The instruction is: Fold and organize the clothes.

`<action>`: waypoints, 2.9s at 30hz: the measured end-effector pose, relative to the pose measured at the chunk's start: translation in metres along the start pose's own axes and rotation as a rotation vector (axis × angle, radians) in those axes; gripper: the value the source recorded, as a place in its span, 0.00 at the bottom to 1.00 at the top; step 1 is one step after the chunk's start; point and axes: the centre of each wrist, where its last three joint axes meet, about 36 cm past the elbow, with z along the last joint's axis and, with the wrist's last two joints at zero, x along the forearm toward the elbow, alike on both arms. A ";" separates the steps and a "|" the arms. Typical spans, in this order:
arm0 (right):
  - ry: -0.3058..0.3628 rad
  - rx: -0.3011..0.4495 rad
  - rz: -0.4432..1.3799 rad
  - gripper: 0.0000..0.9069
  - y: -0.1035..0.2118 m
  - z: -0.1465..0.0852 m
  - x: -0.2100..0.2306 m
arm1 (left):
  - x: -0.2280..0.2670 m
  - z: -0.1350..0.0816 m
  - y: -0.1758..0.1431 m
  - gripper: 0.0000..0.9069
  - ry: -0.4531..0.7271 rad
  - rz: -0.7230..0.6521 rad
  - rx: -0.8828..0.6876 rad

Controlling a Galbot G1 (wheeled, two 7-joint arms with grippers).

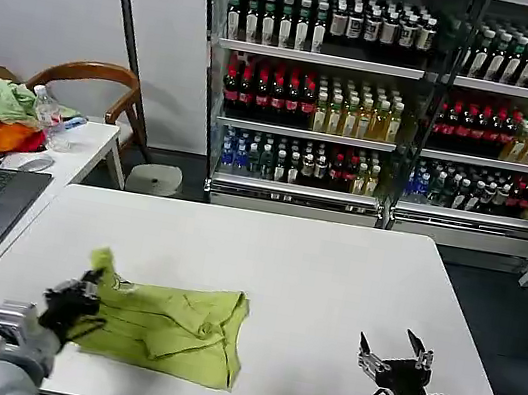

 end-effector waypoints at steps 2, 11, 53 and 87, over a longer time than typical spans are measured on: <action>0.002 0.003 0.004 1.00 0.000 0.000 0.001 | 0.001 0.003 -0.012 0.06 -0.002 0.041 0.017; 0.004 0.012 0.024 1.00 -0.001 -0.002 0.007 | -0.012 0.020 -0.059 0.06 0.009 0.170 0.086; -0.025 -0.005 0.025 1.00 -0.002 -0.002 -0.002 | -0.046 0.048 -0.027 1.00 0.059 0.059 0.039; -0.025 -0.008 0.020 1.00 0.000 0.001 -0.006 | -0.047 0.082 -0.016 0.04 0.205 0.050 0.097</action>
